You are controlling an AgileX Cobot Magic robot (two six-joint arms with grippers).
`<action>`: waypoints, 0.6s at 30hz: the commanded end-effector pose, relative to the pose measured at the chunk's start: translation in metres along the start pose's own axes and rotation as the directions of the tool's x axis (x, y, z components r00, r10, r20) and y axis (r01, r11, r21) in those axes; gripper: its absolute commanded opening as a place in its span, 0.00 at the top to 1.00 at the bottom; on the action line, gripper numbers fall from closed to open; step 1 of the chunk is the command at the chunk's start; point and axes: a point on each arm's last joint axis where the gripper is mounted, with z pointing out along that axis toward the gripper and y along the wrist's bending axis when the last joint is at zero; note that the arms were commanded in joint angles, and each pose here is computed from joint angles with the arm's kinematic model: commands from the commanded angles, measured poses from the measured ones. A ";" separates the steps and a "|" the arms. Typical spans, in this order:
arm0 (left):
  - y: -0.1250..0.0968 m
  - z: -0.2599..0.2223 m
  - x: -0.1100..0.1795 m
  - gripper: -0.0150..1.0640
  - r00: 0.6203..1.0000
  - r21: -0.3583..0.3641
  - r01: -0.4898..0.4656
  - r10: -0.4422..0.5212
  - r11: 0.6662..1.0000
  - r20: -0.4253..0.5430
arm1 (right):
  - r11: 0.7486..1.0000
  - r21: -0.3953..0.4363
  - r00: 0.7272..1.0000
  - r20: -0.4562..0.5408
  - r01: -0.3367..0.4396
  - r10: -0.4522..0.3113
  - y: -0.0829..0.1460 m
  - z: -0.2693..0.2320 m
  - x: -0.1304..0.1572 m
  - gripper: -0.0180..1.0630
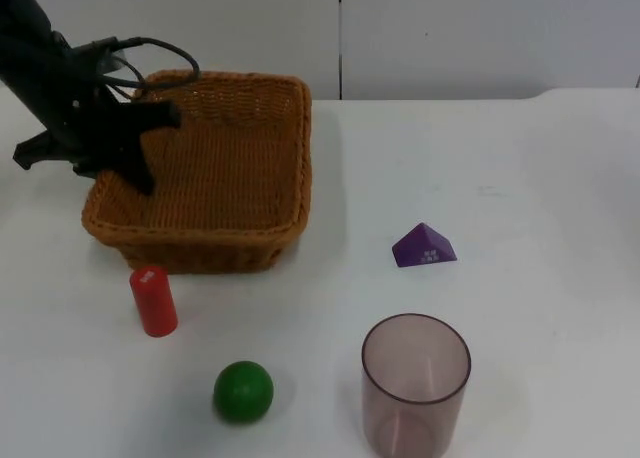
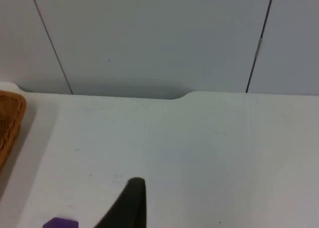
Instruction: Pick up the basket with the left hand and place the triangular block into the basket with the right hand.
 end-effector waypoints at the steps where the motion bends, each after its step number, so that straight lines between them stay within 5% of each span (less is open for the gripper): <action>1: -0.014 -0.027 0.002 0.99 0.999 0.048 -0.043 0.044 0.998 -0.029 | 1.000 0.005 1.000 0.014 0.021 -0.021 -0.001 -0.001 -0.002 0.02; 18: -0.048 -0.129 0.060 0.99 0.978 0.168 0.107 -0.134 0.980 0.162 | 0.999 0.003 0.999 0.014 0.045 -0.045 0.000 -0.001 -0.002 0.02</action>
